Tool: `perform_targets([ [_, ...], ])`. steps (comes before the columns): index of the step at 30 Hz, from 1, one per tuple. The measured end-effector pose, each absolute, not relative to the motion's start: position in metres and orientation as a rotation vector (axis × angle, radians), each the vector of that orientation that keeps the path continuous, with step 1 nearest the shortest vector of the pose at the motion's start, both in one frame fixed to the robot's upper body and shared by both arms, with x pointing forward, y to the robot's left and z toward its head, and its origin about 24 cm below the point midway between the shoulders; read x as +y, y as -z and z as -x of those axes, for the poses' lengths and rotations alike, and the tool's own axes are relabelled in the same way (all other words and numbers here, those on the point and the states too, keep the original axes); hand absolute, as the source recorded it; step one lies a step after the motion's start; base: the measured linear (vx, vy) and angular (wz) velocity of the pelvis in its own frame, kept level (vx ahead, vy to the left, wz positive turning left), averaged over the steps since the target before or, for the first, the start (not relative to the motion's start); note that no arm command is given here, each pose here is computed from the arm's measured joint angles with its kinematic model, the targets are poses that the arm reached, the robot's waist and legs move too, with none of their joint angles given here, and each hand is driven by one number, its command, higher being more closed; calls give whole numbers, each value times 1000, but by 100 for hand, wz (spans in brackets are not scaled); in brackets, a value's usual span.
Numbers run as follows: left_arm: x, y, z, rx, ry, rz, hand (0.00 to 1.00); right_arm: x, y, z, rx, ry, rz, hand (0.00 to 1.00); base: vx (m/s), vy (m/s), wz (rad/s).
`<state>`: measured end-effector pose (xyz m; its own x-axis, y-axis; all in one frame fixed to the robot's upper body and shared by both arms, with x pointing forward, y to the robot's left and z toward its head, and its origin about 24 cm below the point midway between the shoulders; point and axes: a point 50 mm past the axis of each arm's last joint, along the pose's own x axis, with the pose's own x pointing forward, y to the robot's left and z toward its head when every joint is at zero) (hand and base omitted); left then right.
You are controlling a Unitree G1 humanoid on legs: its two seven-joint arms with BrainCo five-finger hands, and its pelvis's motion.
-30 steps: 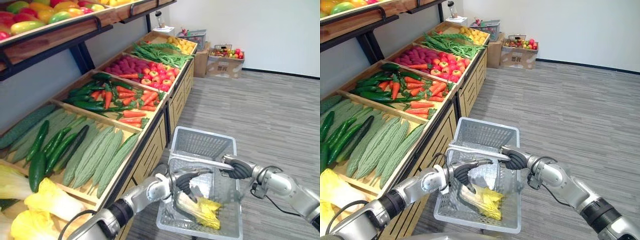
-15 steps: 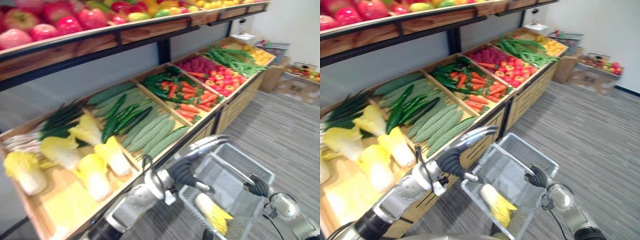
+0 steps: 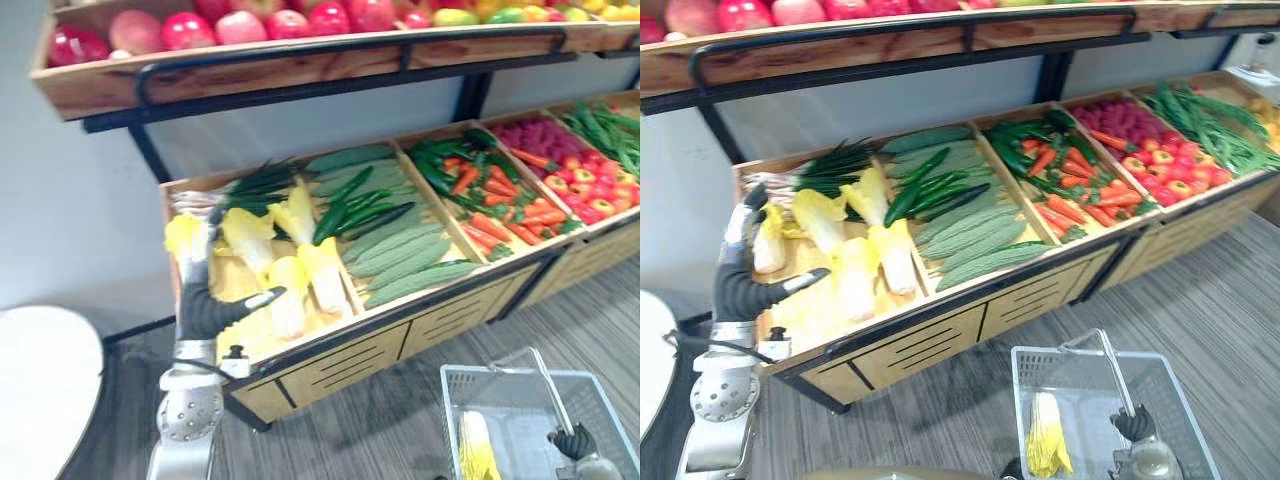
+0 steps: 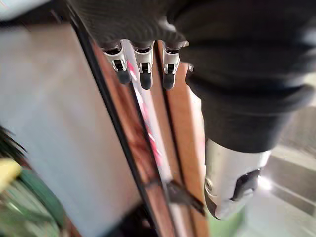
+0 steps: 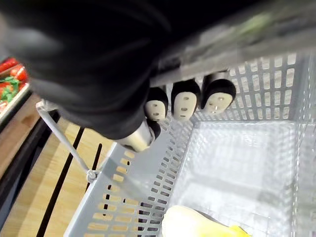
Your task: Pick vegetable in the basket
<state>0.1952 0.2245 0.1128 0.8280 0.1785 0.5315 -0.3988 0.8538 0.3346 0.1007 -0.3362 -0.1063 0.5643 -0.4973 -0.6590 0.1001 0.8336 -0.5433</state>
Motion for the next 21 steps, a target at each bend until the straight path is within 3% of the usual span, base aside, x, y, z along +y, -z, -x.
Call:
perform_targets([
  [4, 265, -72, -185, -266, -592, -557, 0, -328, 117, -90, 951, 443, 405, 100, -5, 39, 52],
  [10, 304, 11, -143, 190, -848, -520, 0, -312, 128, -83, 975, 505, 312, 100, 20, 8, 24],
  [16, 310, 82, -80, 640, -955, -465, 0, -295, 135, -83, 980, 518, 259, 100, 25, 8, 8],
  [21, 294, 122, -24, 952, -962, -361, 0, -289, 136, -89, 972, 505, 250, 100, 76, 19, -2],
])
